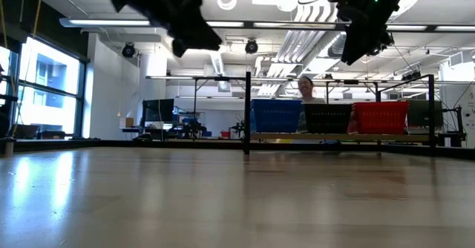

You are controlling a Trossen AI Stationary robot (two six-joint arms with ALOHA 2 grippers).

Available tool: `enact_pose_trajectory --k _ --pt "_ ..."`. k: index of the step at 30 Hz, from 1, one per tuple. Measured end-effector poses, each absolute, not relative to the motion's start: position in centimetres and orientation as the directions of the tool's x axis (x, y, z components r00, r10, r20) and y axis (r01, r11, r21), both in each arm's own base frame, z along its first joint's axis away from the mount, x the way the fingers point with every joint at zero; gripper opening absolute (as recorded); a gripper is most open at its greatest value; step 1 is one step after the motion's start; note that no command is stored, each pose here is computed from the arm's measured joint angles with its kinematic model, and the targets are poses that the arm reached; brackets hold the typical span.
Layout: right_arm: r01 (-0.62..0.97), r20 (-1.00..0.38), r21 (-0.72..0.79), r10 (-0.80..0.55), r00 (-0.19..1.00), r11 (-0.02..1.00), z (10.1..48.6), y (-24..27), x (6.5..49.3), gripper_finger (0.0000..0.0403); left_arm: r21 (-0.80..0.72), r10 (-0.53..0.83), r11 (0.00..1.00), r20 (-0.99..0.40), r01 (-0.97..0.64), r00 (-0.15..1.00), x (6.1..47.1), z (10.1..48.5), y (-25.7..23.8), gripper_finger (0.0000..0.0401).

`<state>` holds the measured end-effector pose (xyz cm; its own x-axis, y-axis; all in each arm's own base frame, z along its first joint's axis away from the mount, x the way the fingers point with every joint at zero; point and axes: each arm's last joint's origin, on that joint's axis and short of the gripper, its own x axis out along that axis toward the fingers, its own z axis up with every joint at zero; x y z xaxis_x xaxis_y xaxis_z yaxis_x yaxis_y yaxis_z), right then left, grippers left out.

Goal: Stack baskets on shelf by color
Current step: Return to Home Position

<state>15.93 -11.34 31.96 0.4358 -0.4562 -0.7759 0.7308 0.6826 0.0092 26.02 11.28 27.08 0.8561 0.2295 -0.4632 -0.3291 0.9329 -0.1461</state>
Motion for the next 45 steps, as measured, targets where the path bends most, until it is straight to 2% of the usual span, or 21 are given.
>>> enact_pose_trajectory --k 7,15,22,28,36,41,45 --pt "0.691 -0.776 0.074 -0.395 0.493 0.719 32.0 -11.2 16.1 0.0110 -0.192 0.254 0.926 -0.314 -0.324 0.915 20.6 23.9 8.8 0.0099" --pt "0.587 -0.731 0.210 -0.273 0.625 0.782 32.4 -11.0 16.7 0.0110 -0.290 0.271 0.908 -0.146 -0.303 0.951 15.7 20.8 6.6 0.0099" --pt "0.524 -0.607 0.214 -0.308 0.733 0.825 34.3 -10.4 16.0 0.0110 -0.341 0.230 0.908 -0.080 -0.243 0.970 13.3 19.2 5.4 0.0099" --pt "0.482 -0.435 0.176 -0.372 0.820 0.858 37.0 -8.7 13.5 0.0110 -0.336 0.211 0.919 -0.020 -0.206 0.977 12.2 18.9 4.8 0.0099" --pt "0.479 -0.245 0.094 -0.446 0.861 0.873 39.3 -5.4 8.5 0.0110 -0.364 0.267 0.891 -0.061 -0.270 0.962 10.9 18.3 4.8 0.0099" --pt "0.474 -0.181 0.065 -0.457 0.871 0.878 39.5 -3.2 5.2 0.0110 -0.366 0.276 0.890 -0.045 -0.273 0.960 10.6 18.5 4.8 0.0099" --pt "0.472 -0.129 0.105 -0.459 0.879 0.875 38.7 -1.8 3.3 0.0110 -0.369 0.271 0.887 -0.068 -0.277 0.960 10.6 18.3 4.8 0.0099"
